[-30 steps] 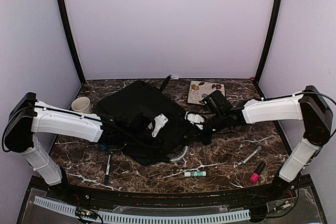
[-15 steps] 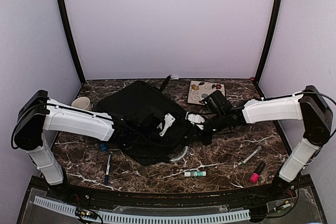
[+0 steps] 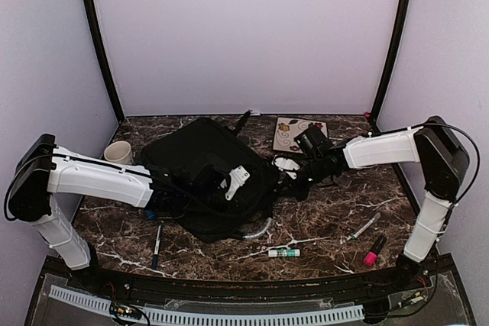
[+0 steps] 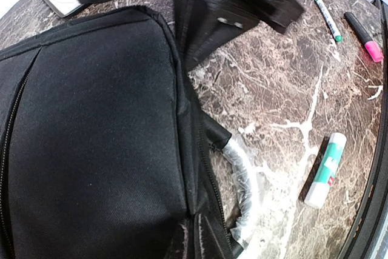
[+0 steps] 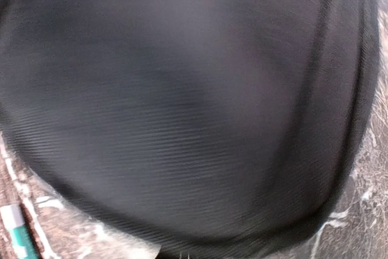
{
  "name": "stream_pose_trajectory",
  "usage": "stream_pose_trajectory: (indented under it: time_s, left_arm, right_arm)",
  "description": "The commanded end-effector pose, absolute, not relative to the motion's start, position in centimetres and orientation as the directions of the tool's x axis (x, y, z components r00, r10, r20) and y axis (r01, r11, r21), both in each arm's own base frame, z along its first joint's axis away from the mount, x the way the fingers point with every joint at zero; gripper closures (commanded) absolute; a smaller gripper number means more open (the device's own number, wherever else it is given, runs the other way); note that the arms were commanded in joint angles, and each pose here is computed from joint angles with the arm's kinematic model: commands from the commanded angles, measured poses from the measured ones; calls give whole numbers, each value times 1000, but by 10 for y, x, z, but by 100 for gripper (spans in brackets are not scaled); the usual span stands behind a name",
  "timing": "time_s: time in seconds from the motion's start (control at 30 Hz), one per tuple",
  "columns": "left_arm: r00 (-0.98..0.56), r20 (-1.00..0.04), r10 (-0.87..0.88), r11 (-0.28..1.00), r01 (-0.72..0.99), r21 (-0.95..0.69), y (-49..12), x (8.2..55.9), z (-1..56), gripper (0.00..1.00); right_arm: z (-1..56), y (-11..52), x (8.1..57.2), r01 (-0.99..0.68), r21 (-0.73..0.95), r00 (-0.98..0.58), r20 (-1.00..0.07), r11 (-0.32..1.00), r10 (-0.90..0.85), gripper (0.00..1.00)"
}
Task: Pack the student bag
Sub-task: Zip the student bag into the largest pocket of the bag.
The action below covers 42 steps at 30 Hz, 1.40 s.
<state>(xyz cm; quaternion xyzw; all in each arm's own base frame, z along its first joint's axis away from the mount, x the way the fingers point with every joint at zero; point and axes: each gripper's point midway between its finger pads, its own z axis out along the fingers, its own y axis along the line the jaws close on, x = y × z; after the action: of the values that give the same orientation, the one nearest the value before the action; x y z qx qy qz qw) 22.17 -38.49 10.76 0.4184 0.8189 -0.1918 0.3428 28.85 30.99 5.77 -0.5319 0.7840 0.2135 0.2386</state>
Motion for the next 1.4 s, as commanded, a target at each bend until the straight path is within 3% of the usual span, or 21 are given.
stream_pose_trajectory:
  time_s: [0.0, 0.23, 0.8, 0.97, 1.03, 1.17, 1.37]
  left_arm:
    - [-411, -696, 588, 541, 840, -39, -373, 203, 110, 100]
    - [-409, -677, 612, 522, 852, -42, -365, 192, 106, 100]
    - [-387, -673, 630, 518, 855, -7, -361, 192, 103, 100]
    - [-382, -692, 612, 545, 838, 19, -357, 198, 113, 100]
    - [-380, -700, 605, 551, 834, 23, -356, 199, 118, 94]
    - [-385, -695, 607, 564, 825, 36, -353, 201, 125, 72]
    - [-385, -683, 621, 595, 798, 91, -340, 208, 133, 57]
  right_arm:
    - [42, 289, 329, -895, 9, -377, -552, 446, -744, 100]
    - [39, 287, 372, -867, -29, -399, -558, 497, -728, 100]
    - [44, 321, 416, -900, -46, -330, -578, 433, -747, 100]
    - [78, 312, 398, -905, -59, -301, -607, 420, -735, 90]
    - [91, 304, 389, -902, -73, -296, -613, 425, -733, 84]
    - [110, 288, 365, -901, -67, -303, -612, 429, -731, 77]
    - [126, 276, 307, -933, 19, -290, -634, 360, -717, 72]
